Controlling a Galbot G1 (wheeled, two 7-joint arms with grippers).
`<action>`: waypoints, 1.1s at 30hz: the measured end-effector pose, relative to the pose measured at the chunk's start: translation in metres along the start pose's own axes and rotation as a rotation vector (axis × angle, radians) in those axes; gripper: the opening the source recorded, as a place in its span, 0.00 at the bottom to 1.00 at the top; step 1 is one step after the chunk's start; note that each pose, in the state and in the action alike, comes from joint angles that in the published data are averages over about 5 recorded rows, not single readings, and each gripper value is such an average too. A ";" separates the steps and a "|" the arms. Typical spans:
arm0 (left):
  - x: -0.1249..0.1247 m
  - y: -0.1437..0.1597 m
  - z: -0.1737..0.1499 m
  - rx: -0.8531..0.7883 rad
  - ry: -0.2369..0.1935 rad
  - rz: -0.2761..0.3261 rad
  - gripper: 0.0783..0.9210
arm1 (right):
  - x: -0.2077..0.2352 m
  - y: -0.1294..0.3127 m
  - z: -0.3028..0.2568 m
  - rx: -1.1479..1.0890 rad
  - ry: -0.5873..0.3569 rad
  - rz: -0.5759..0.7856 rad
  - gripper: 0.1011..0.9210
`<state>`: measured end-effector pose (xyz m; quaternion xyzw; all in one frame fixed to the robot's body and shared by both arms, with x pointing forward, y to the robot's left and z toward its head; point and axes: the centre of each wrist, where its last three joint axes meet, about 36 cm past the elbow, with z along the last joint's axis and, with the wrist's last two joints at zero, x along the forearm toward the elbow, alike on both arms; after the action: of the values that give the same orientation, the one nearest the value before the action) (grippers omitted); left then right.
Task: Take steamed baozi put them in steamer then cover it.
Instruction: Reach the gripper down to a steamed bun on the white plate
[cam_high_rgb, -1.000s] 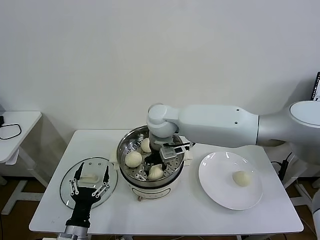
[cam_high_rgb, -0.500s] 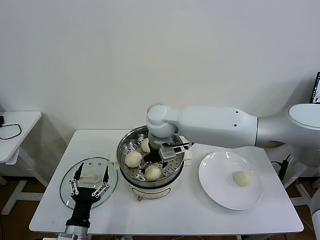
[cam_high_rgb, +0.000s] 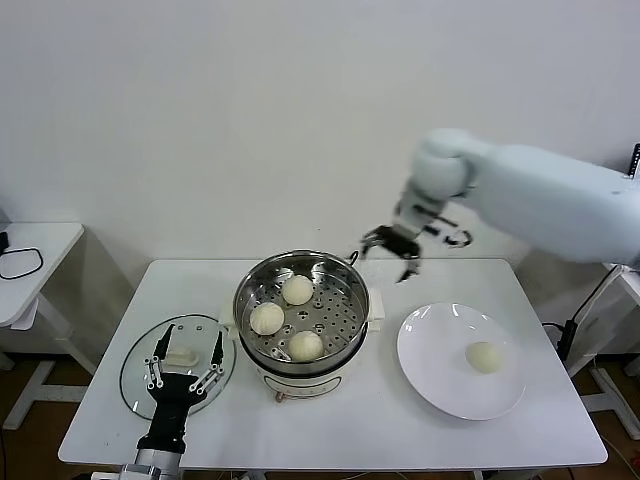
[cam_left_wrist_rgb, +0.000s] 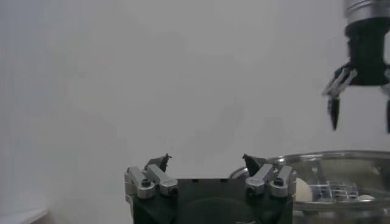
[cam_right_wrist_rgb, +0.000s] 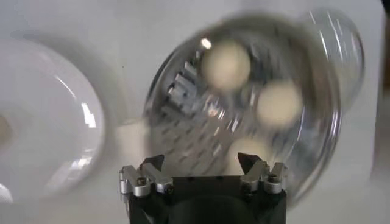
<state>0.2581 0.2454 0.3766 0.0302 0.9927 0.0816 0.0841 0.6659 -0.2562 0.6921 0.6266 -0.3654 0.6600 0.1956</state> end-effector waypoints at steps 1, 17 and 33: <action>0.000 0.000 0.000 0.001 0.000 0.001 0.88 | -0.001 0.011 0.013 -0.063 -0.001 -0.007 0.88; 0.000 0.002 0.000 -0.005 0.005 -0.008 0.88 | -0.088 0.160 0.108 -0.589 -0.007 -0.158 0.88; 0.000 0.011 0.003 -0.024 0.006 -0.028 0.88 | -0.151 0.195 0.115 -0.685 0.012 -0.157 0.88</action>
<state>0.2589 0.2572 0.3754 0.0148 0.9922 0.0924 0.0826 0.6256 -0.4379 0.4937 0.5470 -0.5151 0.4856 0.4467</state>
